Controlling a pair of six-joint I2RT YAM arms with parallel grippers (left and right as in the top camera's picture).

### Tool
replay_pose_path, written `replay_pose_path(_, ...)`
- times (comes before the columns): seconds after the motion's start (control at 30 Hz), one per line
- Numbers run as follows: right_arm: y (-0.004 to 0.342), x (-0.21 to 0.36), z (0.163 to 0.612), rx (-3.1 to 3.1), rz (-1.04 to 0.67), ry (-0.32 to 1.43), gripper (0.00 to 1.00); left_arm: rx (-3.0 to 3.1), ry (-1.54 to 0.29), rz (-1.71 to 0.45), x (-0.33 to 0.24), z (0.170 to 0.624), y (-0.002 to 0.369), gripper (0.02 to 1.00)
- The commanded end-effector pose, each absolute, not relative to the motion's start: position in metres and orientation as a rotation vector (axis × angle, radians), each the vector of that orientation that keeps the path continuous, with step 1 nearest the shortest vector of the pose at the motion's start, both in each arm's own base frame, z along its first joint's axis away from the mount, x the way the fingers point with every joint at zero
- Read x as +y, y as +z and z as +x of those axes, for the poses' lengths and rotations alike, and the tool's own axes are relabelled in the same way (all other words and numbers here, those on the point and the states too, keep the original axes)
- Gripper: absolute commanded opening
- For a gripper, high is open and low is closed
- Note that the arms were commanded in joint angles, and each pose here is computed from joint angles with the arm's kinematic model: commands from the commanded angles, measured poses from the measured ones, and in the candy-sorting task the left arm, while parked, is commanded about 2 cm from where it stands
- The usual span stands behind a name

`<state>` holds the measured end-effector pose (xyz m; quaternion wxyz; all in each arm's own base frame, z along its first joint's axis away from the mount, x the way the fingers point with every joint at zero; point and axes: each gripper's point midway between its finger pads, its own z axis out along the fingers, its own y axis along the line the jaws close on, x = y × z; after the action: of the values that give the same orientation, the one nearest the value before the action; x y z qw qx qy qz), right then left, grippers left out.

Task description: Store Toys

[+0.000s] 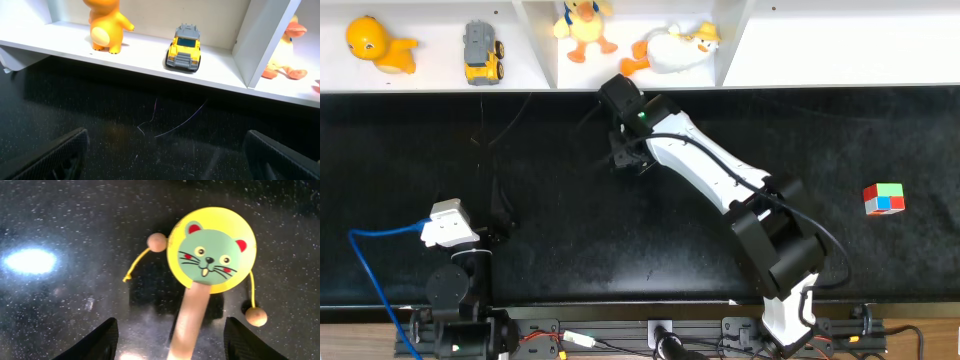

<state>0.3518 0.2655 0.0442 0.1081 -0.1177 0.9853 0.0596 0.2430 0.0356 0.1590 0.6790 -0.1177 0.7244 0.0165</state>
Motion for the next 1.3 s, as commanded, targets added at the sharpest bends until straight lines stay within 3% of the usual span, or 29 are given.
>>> replay_pose_path(0.03,0.036,0.261,0.353,2.925,-0.315,0.211,0.581,1.622,0.040,-0.238,0.033,0.243,0.159,0.998)
replay_pose_path(0.43,0.017,0.253,0.340,2.967,-0.315,0.204,0.752,1.622,0.040,-0.238,0.033,0.243,0.159,0.998)
replay_pose_path(0.63,0.015,0.251,0.338,2.975,-0.316,0.197,0.408,1.622,0.040,-0.238,0.033,0.243,0.159,0.998)
replay_pose_path(0.83,0.014,0.251,0.337,2.980,-0.316,0.200,0.226,1.622,0.040,-0.238,0.033,0.243,0.159,0.998)
replay_pose_path(1.1,0.015,0.256,0.332,3.000,-0.323,0.252,0.049,1.622,0.040,-0.238,0.033,0.243,0.159,0.996)
replay_pose_path(1.3,0.019,0.260,0.329,3.014,-0.329,0.291,0.045,1.622,0.040,-0.238,0.033,0.243,0.159,0.998)
